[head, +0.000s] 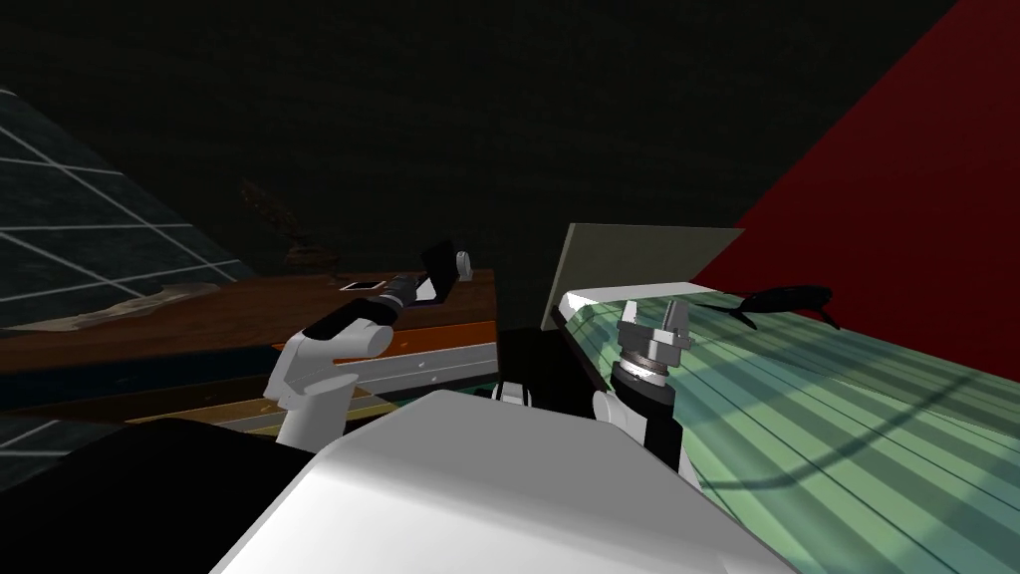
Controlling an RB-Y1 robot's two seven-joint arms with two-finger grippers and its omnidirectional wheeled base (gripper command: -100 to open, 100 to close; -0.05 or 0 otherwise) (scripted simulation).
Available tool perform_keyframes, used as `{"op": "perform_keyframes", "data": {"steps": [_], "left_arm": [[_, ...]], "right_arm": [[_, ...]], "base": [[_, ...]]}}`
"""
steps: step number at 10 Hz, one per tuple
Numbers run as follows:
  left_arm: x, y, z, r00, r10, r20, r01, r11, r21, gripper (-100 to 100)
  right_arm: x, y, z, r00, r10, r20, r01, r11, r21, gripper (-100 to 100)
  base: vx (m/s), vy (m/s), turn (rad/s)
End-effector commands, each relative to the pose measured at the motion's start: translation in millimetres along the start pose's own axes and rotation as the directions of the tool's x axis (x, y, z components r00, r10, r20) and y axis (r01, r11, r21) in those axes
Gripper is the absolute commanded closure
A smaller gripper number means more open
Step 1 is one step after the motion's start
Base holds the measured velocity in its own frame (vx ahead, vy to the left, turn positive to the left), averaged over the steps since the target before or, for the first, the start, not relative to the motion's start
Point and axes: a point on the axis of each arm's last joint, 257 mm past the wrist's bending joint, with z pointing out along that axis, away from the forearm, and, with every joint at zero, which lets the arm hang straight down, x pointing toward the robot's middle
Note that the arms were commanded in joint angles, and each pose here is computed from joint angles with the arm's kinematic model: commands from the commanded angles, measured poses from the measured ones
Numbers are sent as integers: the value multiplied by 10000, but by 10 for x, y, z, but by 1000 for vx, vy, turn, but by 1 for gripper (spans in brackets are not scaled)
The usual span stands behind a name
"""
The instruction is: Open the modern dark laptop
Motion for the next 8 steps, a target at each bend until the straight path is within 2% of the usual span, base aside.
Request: {"op": "perform_keyframes", "data": {"steps": [1,4,5,7,8], "left_arm": [[-81,-16,-31,9945,1042,143,-1040,9945,-134,-100],[-166,-55,-77,9741,2244,282,-2236,9743,-283,-100],[-198,-62,-88,9638,2646,325,-2634,9640,-356,-100],[-260,-92,-120,9359,3499,406,-3478,9363,-493,-100],[-236,-77,-101,9459,3222,387,-3205,9462,-444,-100]], "right_arm": [[0,0,0,10000,1,0,-1,10000,0,0],[0,0,0,10000,2,1,-2,10000,-1,0],[0,0,0,10000,1,1,-1,10000,-1,0],[0,0,0,10000,1,0,-1,10000,0,0],[0,0,0,10000,1,0,-1,10000,0,0]], "base": [[4,-47,-90],[12,-56,-67],[10,-50,-63],[25,-38,-90],[12,-12,-22]]}}
